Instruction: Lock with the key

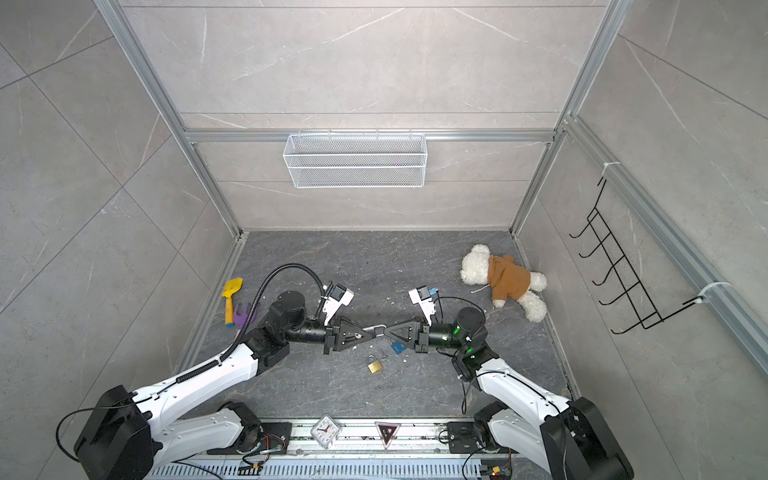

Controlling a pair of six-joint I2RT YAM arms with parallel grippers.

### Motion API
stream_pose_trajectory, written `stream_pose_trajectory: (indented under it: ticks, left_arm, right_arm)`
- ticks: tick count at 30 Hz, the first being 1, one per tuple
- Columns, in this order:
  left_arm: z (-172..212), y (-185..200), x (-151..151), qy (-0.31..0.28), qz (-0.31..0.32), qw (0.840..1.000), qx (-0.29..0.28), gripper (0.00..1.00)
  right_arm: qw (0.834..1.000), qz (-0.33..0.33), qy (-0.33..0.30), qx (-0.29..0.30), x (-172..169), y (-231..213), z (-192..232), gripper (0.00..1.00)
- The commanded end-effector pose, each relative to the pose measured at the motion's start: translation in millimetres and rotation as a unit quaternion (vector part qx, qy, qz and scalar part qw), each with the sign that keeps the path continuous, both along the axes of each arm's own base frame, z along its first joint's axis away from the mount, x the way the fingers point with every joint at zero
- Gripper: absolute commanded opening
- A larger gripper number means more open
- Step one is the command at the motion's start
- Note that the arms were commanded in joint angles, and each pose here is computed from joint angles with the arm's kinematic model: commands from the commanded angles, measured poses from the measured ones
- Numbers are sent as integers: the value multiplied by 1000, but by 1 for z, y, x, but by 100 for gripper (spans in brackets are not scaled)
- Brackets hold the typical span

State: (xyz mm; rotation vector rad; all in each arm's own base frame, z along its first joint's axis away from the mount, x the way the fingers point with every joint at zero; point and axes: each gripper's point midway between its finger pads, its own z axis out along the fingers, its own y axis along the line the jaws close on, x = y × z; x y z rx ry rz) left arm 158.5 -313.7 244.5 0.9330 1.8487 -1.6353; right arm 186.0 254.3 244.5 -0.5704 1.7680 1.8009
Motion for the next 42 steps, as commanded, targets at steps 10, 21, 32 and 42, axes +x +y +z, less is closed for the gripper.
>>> stream_pose_trajectory:
  ticks: [10,21,32,42]
  left_arm:
    - [32,-6,-10,-32,-44,997,-49,0]
    - [30,-9,-12,-28,-51,997,-45,0]
    - [26,-15,-6,-26,-51,998,-41,0]
    - [24,-9,-10,-36,-49,998,-32,0]
  right_arm:
    - [1000,1,-25,-6,-4,4,-6,0]
    - [999,4,-43,-26,-7,10,-10,0]
    - [997,52,-56,-7,-33,26,-6,0]
    - [998,40,-49,-13,-27,25,-6,14]
